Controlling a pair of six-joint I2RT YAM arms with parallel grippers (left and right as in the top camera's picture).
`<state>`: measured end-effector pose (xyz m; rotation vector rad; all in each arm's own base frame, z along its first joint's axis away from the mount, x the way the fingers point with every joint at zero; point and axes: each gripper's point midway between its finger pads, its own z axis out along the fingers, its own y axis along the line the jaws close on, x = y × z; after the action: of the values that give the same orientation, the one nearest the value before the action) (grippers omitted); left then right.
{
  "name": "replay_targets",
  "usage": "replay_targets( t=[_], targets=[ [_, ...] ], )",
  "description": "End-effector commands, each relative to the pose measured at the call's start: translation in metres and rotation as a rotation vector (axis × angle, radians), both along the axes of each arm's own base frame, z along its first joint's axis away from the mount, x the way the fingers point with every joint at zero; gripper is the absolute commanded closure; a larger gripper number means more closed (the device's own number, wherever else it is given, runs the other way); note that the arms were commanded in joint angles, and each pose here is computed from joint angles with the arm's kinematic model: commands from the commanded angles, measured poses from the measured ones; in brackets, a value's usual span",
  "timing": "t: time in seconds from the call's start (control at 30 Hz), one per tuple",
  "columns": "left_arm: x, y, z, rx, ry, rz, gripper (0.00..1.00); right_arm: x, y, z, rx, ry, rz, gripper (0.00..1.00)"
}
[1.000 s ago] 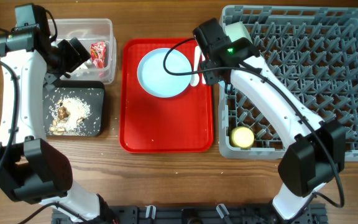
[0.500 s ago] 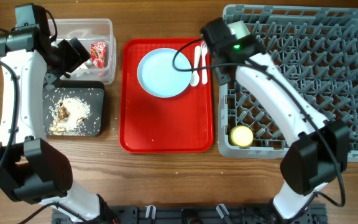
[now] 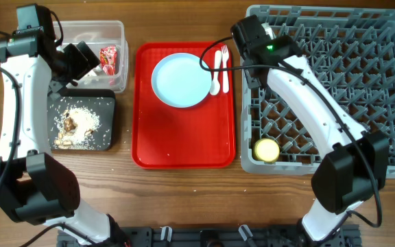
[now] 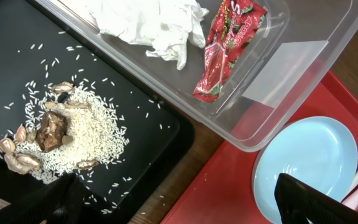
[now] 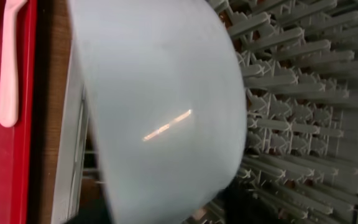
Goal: Sort waste into correct bins and load items into the dishwasher rack
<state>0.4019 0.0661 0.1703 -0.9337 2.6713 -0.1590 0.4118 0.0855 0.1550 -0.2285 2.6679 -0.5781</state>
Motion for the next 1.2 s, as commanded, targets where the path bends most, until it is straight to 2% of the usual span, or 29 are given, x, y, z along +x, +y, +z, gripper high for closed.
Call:
replay_targets(
  t=[0.0, 0.27, 0.33, 0.63, 0.8, 0.93, 1.03, 1.17],
  targets=[
    [0.002, 0.002, 0.011, 0.012, -0.030, 0.012, 0.00, 0.004, 0.002, 0.011, 0.028, -0.050, -0.026, 0.71],
    [0.002, 0.002, 0.011, 0.012, -0.030, 0.012, 0.00, 0.005, 0.002, 0.011, 0.035, -0.059, -0.039, 0.87],
    [0.002, 0.002, 0.011, 0.012, -0.030, 0.012, 0.00, 0.005, 0.002, 0.011, 0.033, -0.058, -0.037, 0.96],
    [0.002, 0.002, 0.011, 0.012, -0.030, 0.012, 0.00, 0.008, 0.003, 0.027, 0.057, -0.114, -0.038, 0.96],
    [0.002, 0.002, 0.011, 0.012, -0.030, 0.012, 0.00, 0.010, 0.022, 0.041, 0.164, -0.138, 0.031, 0.96],
    [0.002, 0.002, 0.011, 0.012, -0.030, 0.012, 0.00, -0.004, 0.086, 0.034, 0.466, -0.019, 0.259, 0.72],
    [0.002, 0.002, 0.011, 0.012, -0.030, 0.012, 0.00, -0.024, 0.127, 0.035, 0.687, 0.081, 0.373, 0.67],
    [0.002, 0.002, 0.011, 0.012, -0.030, 0.012, 0.00, -0.049, 0.129, 0.017, 0.693, 0.195, 0.379, 0.59]
  ],
)
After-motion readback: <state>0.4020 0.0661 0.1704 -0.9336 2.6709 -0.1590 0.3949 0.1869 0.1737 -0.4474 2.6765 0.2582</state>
